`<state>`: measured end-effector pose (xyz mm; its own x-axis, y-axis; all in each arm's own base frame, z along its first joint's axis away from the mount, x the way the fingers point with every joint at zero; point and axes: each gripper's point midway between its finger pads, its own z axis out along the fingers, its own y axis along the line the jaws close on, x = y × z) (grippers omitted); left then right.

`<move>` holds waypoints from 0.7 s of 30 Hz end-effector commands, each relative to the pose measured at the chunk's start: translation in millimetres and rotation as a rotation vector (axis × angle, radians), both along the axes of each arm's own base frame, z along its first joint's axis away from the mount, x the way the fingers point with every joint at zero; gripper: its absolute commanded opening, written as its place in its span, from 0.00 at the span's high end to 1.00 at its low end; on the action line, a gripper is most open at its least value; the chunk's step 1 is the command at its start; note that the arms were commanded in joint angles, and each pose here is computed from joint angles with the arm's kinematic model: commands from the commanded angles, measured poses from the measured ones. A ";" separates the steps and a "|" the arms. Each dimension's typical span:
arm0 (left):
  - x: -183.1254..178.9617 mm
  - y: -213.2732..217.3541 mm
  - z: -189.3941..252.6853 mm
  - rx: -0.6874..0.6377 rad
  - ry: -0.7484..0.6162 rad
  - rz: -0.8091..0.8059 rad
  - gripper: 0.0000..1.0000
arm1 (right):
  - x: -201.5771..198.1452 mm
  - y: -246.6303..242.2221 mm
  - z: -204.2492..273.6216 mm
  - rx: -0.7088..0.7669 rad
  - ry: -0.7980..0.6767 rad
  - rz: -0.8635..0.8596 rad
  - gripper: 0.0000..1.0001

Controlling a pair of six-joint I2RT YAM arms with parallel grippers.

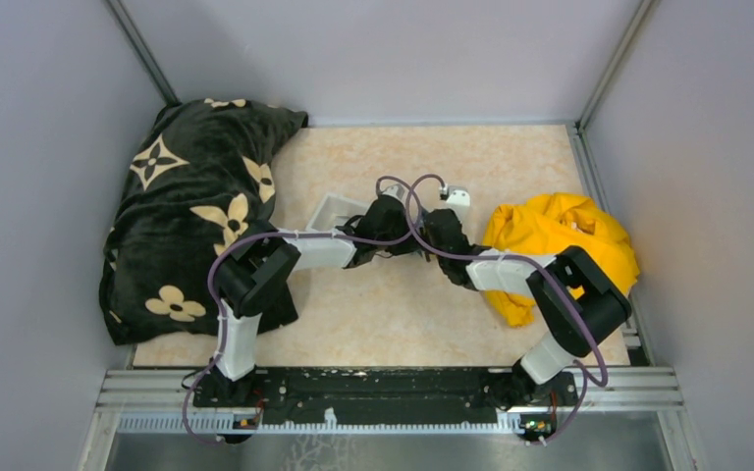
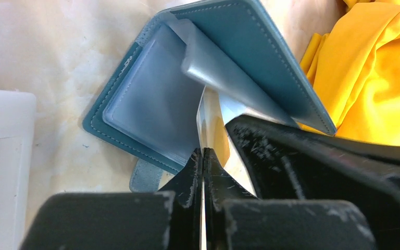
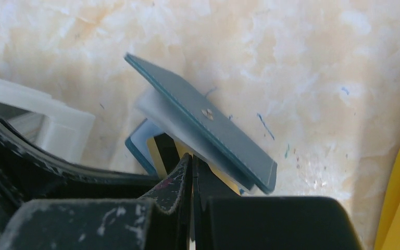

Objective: Put the credit cards into the card holder
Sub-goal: Open the card holder at the center of the board.

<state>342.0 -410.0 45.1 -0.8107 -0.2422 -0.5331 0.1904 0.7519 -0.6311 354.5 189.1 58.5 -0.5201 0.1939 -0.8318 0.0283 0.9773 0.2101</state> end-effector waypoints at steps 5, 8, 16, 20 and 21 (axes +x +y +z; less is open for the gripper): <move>-7.8 30.8 -43.6 0.108 0.083 0.038 1.00 | 48.4 -0.3 46.7 0.046 -0.150 -0.044 1.00; -7.0 32.1 -45.9 0.112 0.087 0.039 1.00 | 56.6 -7.0 45.4 0.040 -0.140 -0.057 1.00; -5.3 35.7 -50.2 0.121 0.098 0.044 1.00 | 71.6 -27.4 21.9 0.004 -0.055 -0.110 1.00; -5.7 39.6 -52.5 0.125 0.109 0.045 1.00 | 77.6 -31.6 5.4 -0.004 0.018 -0.125 1.00; -5.3 39.7 -51.7 0.124 0.107 0.045 1.00 | 78.3 -32.5 0.9 -0.009 0.036 -0.129 1.00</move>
<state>348.4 -401.1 42.1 -0.8152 -0.2705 -0.5120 0.1597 0.7449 -0.6478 420.2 156.6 59.3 -0.4999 0.2338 -0.8339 0.1411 0.9720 0.1879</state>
